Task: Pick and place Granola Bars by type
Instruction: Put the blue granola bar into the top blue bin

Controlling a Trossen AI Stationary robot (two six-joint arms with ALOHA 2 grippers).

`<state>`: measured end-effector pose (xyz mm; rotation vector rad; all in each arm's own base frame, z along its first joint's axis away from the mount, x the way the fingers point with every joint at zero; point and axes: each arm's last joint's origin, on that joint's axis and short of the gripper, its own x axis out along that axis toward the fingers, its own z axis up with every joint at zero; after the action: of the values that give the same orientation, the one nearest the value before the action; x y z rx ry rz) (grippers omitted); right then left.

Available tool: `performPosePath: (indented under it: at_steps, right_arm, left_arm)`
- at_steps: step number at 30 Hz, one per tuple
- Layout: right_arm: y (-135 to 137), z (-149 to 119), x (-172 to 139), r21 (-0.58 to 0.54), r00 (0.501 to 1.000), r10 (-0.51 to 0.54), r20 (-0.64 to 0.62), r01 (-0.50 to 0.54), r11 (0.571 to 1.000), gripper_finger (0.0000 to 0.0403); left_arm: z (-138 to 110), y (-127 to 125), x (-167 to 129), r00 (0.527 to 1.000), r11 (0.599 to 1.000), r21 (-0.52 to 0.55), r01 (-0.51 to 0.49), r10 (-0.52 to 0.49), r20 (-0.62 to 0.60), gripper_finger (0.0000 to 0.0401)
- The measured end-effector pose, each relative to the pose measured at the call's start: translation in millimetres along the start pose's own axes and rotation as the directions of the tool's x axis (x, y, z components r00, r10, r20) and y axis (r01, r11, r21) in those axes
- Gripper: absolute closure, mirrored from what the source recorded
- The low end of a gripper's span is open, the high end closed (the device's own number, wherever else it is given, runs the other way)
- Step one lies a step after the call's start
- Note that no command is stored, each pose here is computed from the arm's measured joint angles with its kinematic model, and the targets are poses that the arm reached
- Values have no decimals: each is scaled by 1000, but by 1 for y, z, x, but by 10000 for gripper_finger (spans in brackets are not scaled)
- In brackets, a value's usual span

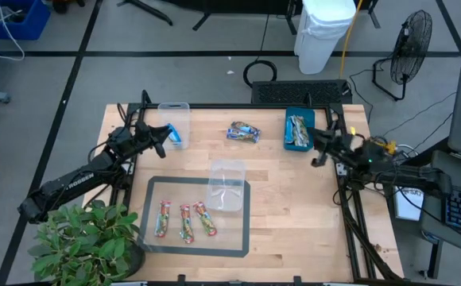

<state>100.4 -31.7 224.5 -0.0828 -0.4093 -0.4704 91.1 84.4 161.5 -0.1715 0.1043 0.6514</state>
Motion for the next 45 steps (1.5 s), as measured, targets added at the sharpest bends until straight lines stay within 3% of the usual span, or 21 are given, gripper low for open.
performPosePath:
  at_steps: [3, 5, 10, 14, 16, 21, 24, 27, 30, 36, 45]
  right_arm:
    - [5, 21, 33, -59, 990, -6, -142, -2, 998, 399]
    - [9, 21, 63, -150, 945, -74, -318, 27, 988, 399]
    - [4, -9, 133, -363, 704, -255, -663, -3, 932, 399]
    - [-11, -65, 160, -314, 507, -223, -833, -100, 944, 399]
    - [-18, -89, 164, -278, 461, -192, -866, -126, 952, 399]
    - [-27, -125, 167, -258, 397, -200, -896, -99, 961, 398]
    - [-30, -134, 167, -258, 385, -204, -900, -94, 962, 385]
    - [-30, -141, 166, -219, 369, -167, -914, -105, 970, 350]
    - [-28, -147, 168, -152, 386, -101, -917, -103, 983, 301]
    - [-28, -165, 167, -144, 367, -101, -925, -91, 985, 229]
    - [-30, -185, 167, -148, 370, -104, -923, -93, 985, 234]
  left_arm:
    - [0, 0, 0, 1000, 1000, 0, 0, 0, 0, 311]
    - [0, 0, 0, 1000, 1000, 4, 0, 0, 0, 311]
    - [0, 0, 0, 1000, 1000, 3, -1, 1, 0, 311]
    - [-1, 0, 0, 1000, 1000, -1, -2, 2, -14, 311]
    - [-2, 0, 0, 1000, 1000, -2, -3, 3, -18, 311]
    - [-2, 0, 0, 1000, 1000, -2, -3, 3, -18, 311]
    - [-2, 0, 0, 1000, 1000, -1, -3, 3, -17, 311]
    - [-2, 0, 0, 1000, 1000, -1, -3, 3, -17, 311]
    - [-2, 0, 0, 1000, 1000, 0, -3, 3, -17, 311]
    - [-2, 0, 0, 1000, 1000, 3, -4, 4, -17, 311]
    - [-2, 0, 0, 1000, 1000, 6, -3, 3, -18, 311]
